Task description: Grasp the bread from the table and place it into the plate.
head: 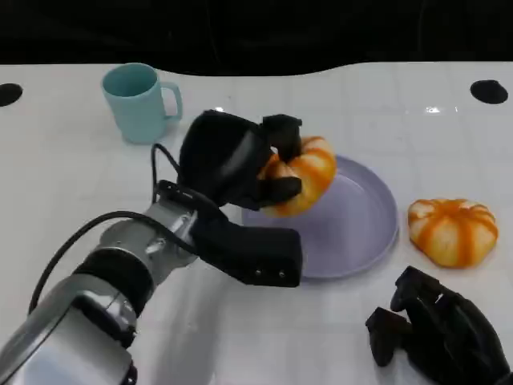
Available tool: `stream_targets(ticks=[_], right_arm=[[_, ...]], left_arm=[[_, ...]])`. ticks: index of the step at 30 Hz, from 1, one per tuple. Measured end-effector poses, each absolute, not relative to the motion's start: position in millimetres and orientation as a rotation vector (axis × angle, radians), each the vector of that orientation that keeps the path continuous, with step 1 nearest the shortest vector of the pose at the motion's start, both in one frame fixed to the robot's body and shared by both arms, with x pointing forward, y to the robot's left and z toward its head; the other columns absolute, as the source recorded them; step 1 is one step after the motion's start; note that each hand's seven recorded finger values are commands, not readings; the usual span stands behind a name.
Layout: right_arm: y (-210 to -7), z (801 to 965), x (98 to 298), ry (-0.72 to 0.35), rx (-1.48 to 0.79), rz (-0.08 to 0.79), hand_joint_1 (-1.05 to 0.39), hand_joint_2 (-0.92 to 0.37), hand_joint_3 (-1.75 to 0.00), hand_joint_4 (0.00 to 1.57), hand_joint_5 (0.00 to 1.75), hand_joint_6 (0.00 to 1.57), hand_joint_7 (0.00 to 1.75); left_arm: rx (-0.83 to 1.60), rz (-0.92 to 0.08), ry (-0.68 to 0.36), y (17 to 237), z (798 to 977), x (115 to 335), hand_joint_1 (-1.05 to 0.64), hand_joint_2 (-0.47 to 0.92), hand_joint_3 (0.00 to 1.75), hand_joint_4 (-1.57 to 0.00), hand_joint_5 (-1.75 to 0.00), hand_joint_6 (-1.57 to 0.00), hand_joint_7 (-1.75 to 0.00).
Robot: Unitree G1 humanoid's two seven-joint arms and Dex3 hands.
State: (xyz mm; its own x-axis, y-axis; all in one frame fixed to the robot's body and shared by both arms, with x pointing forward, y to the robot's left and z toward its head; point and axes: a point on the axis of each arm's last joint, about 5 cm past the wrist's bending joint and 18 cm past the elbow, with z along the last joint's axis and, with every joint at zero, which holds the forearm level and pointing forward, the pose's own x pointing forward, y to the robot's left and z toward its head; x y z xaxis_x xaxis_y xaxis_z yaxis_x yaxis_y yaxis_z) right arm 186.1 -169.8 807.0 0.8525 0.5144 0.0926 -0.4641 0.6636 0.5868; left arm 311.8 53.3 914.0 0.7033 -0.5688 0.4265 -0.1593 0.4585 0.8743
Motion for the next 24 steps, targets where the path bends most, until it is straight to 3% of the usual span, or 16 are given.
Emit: stream_targets(ticks=[3,5,8,9,10,11,13,14,16,17,21,24], right_arm=[[-169.8,807.0,185.8,0.084,0.638,0.553,-0.58,-0.92,-0.22,0.77,1.71,0.66,1.48],[-169.7,807.1,185.7,0.084,0.638,0.554,-0.58,-0.92,-0.22,0.77,1.72,0.66,1.47],[-169.7,807.3,185.4,0.083,0.636,0.551,-0.58,-0.92,-0.22,0.77,1.72,0.66,1.47],[-169.8,807.4,185.2,0.083,0.636,0.55,-0.57,-0.92,-0.22,0.76,1.72,0.66,1.47],[-169.8,807.4,185.1,0.083,0.636,0.549,-0.57,-0.92,-0.23,0.76,1.72,0.66,1.47],[-169.9,807.5,185.0,0.083,0.636,0.549,-0.58,-0.92,-0.23,0.76,1.72,0.66,1.47],[-170.0,807.6,184.8,0.083,0.636,0.548,-0.58,-0.92,-0.23,0.76,1.72,0.66,1.47],[-170.1,807.7,184.6,0.084,0.636,0.548,-0.58,-0.92,-0.23,0.76,1.72,0.66,1.47],[-170.1,807.7,184.5,0.085,0.637,0.548,-0.58,-0.92,-0.22,0.76,1.72,0.67,1.47],[-170.1,807.7,184.5,0.085,0.638,0.548,-0.58,-0.92,-0.22,0.77,1.72,0.67,1.47],[-170.1,807.8,184.4,0.087,0.639,0.549,-0.58,-0.92,-0.22,0.77,1.72,0.67,1.47],[-170.3,807.9,184.0,0.088,0.641,0.549,-0.58,-0.92,-0.22,0.77,1.72,0.67,1.47]], left_arm=[[1.123,-0.316,-0.78,46.2,912.2,310.4,-0.97,0.92,0.92,-1.56,-1.75,-1.06,-1.75],[1.153,-0.346,-0.754,42.1,911.3,309.7,-0.98,0.92,0.93,-1.35,-1.75,-0.88,-1.75],[1.216,-0.419,-0.691,37.8,911.7,310.0,-1.0,0.89,0.93,-0.93,-1.75,-0.29,-1.75],[1.238,-0.447,-0.669,37.0,912.2,310.3,-1.03,0.86,0.91,-0.73,-1.75,-0.15,-1.68],[1.256,-0.473,-0.648,36.6,912.6,310.6,-1.04,0.87,0.83,-0.43,-1.75,-0.06,-1.52],[1.274,-0.501,-0.629,36.3,913.1,310.8,-1.04,0.89,0.74,-0.22,-1.75,-0.03,-1.35],[1.311,-0.558,-0.586,36.1,913.4,311.1,-1.05,0.92,0.64,-0.04,-1.58,-0.01,-0.93],[1.325,-0.582,-0.568,36.1,913.3,311.1,-1.05,0.92,0.63,-0.02,-1.53,0.0,-0.76],[1.345,-0.604,-0.544,36.2,913.7,311.5,-1.05,0.92,0.65,0.0,-1.38,0.0,-0.2],[1.354,-0.61,-0.534,36.3,914.2,311.9,-1.05,0.92,0.65,0.0,-1.33,0.0,-0.1],[1.383,-0.63,-0.508,36.9,917.6,313.7,-1.05,0.92,0.69,0.0,-1.22,0.0,0.0],[1.381,-0.631,-0.512,38.7,921.3,315.4,-1.05,0.92,0.67,0.0,-1.37,-0.01,-0.01]])
